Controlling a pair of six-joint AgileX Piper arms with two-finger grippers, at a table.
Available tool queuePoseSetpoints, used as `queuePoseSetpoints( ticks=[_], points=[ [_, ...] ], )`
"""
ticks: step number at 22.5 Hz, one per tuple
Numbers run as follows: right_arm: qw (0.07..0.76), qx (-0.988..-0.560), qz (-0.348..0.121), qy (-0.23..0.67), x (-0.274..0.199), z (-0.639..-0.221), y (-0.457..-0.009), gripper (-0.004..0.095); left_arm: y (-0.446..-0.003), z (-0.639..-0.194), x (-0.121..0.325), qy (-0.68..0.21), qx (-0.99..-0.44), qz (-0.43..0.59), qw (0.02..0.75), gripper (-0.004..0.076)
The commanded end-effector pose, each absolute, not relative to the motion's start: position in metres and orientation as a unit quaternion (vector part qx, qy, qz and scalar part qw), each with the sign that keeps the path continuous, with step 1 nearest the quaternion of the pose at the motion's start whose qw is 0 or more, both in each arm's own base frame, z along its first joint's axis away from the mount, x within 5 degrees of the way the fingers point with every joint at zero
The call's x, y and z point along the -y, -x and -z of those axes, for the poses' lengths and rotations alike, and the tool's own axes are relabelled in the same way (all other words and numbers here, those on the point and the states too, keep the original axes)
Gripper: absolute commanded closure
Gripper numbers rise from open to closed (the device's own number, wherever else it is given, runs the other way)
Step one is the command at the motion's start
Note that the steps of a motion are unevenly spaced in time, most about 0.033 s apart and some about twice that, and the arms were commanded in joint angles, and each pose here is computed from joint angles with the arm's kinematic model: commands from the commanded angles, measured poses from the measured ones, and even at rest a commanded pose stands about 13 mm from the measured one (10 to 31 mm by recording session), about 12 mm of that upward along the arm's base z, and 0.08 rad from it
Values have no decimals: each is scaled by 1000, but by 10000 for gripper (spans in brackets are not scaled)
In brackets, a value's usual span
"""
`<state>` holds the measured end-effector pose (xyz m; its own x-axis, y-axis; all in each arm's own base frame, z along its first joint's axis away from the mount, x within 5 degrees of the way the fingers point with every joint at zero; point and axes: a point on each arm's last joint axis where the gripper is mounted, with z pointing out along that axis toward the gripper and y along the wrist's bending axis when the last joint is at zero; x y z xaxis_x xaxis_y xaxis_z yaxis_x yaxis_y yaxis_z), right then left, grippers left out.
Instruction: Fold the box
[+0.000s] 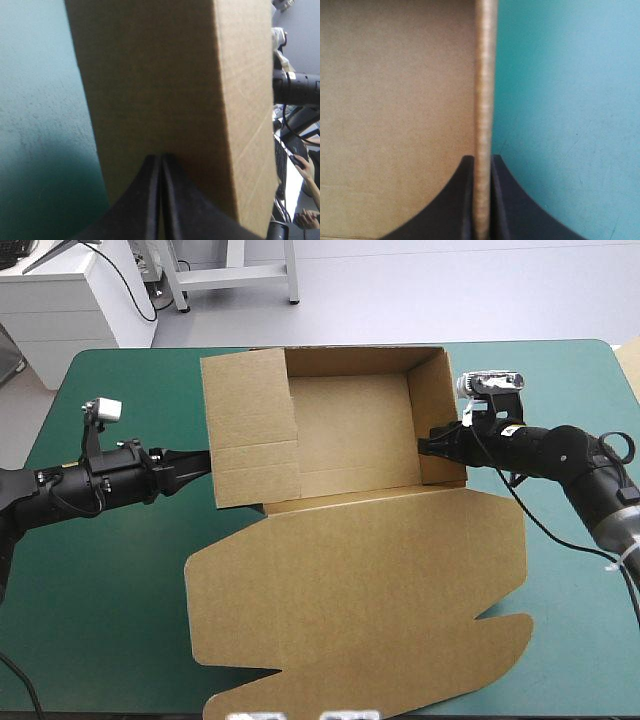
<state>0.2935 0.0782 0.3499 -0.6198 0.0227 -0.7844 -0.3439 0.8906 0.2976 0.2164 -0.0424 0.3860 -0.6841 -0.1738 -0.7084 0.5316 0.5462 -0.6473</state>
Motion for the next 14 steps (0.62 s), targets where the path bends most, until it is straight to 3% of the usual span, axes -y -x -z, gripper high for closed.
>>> queuePoseSetpoints(
  ticks=[1,14],
  points=[
    [474,-848,-222,80,-76,-372,-291,923,-213,-404,54,-121,-769,474,412,731],
    [468,-858,-184,107,-72,-368,-291,923,-218,-397,87,-124,-794,418,424,721]
  ],
)
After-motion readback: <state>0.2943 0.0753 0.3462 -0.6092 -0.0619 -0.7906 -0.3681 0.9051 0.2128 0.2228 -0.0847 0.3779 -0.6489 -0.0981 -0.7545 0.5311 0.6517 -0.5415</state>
